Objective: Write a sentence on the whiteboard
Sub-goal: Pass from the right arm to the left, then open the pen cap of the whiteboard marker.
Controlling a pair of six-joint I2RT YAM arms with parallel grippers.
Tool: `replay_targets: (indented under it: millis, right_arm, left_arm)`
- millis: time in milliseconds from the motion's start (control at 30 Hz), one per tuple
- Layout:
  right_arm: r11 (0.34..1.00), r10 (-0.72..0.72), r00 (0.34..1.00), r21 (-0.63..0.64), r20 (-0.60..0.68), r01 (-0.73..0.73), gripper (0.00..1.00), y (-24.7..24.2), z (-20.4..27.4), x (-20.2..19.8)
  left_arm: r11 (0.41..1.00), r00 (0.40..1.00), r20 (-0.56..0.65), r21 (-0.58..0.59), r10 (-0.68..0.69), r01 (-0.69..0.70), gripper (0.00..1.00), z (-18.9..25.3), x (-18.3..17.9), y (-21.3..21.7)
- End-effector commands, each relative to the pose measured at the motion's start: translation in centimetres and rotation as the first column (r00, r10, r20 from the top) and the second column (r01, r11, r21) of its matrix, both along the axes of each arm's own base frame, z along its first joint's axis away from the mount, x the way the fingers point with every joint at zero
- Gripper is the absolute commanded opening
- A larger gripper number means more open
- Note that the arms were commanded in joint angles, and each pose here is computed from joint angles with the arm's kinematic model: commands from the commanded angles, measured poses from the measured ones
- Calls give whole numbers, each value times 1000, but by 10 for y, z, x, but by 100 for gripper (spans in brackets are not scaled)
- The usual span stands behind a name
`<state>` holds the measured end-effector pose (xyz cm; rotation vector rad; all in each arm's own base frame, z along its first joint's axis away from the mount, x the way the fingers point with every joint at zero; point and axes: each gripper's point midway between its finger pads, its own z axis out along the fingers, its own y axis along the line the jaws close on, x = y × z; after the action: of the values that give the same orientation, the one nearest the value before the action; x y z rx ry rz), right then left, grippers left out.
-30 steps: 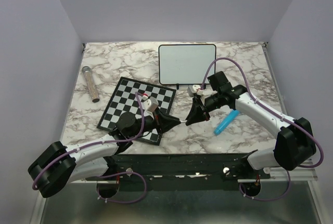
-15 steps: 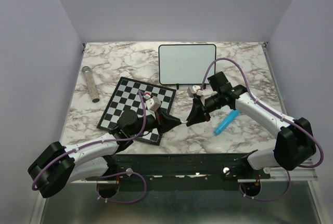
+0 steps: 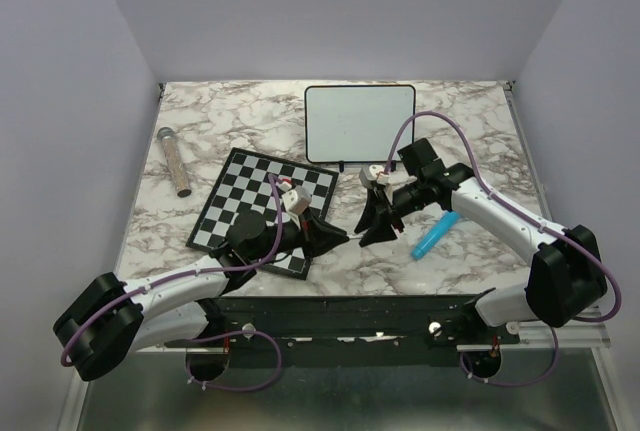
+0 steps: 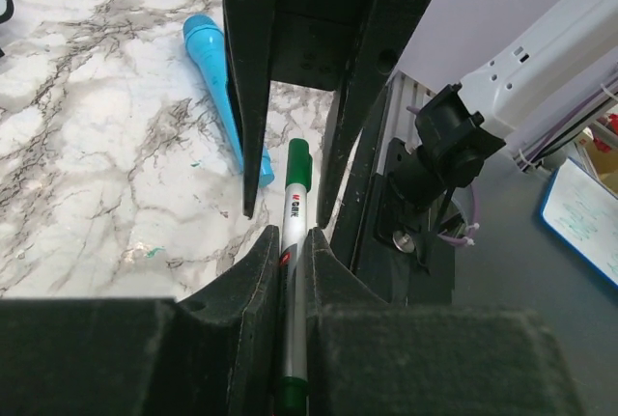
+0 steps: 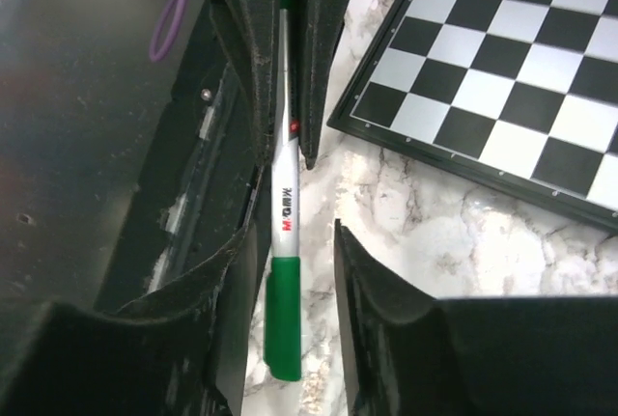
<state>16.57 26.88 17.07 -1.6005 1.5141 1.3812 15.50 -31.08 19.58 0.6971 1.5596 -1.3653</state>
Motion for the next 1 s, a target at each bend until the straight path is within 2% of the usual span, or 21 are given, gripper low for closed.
replay_targets:
  millis: [0,67,133,333,633,767,967]
  right_arm:
    - [999,31,999,23,4,-32,64,3,4,-4]
    - [1000,29,999,2,39,-29,70,0,0,0]
    - [999,29,998,-16,49,-29,71,-4,-3,2]
    - [999,42,999,-12,25,-42,63,-5,-2,-1]
    - [999,42,999,15,-7,-42,61,-1,6,-2]
    - [999,42,999,16,-15,-42,55,-1,6,-3]
    - [999,50,998,12,-39,-50,37,0,3,-3]
  left_arm:
    - [999,1000,24,-44,-1,2,0,12,-6,4]
    - [999,999,29,-44,26,-25,0,9,-5,9]
    - [997,998,40,-51,54,-52,0,10,-5,16]
    - [994,992,57,-32,111,-109,0,9,-4,30]
    - [996,995,47,-35,89,-87,0,9,-5,25]
    - [997,996,45,-28,78,-77,0,7,-5,23]
    - [997,997,43,-36,67,-66,0,8,-6,21]
